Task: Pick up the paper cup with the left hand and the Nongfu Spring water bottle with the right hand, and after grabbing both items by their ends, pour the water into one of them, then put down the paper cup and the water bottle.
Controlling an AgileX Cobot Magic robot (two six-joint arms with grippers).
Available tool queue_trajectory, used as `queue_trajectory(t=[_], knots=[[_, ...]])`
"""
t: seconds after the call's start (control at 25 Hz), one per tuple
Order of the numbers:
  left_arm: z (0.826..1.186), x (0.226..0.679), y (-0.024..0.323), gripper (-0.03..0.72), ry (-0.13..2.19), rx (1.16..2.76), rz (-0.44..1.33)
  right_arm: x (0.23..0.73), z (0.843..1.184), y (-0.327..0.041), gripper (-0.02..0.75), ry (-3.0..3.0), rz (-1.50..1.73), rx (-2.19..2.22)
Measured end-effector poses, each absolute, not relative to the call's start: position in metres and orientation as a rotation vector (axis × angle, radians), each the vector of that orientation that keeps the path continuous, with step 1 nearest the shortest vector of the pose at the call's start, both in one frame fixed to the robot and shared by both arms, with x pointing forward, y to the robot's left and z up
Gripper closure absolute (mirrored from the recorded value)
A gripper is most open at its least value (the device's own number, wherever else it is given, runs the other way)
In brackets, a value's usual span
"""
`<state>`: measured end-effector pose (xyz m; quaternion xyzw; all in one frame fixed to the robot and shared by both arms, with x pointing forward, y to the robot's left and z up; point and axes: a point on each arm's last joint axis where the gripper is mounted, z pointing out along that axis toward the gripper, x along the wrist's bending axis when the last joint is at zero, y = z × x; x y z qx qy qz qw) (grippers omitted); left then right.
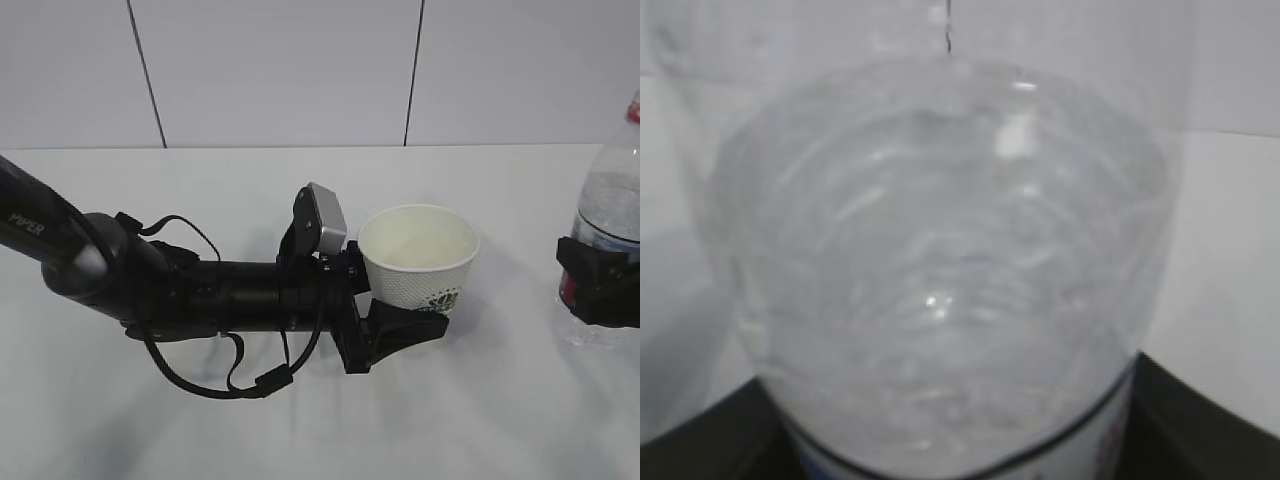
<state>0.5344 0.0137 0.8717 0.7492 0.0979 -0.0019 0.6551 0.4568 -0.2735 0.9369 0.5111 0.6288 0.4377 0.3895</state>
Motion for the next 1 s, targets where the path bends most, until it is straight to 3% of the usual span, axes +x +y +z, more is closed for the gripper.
queue_trajectory(t=[0.52,1.0], knots=[[0.882,0.534,0.013,0.134,0.201,1.688,-0.002,0.445,0.958,-0.276,0.264,1.572,1.111,1.290],[0.877,0.515,-0.005,0.135,0.161,1.763,-0.036,0.442,0.954,-0.277,0.264,1.635,1.043,1.292]])
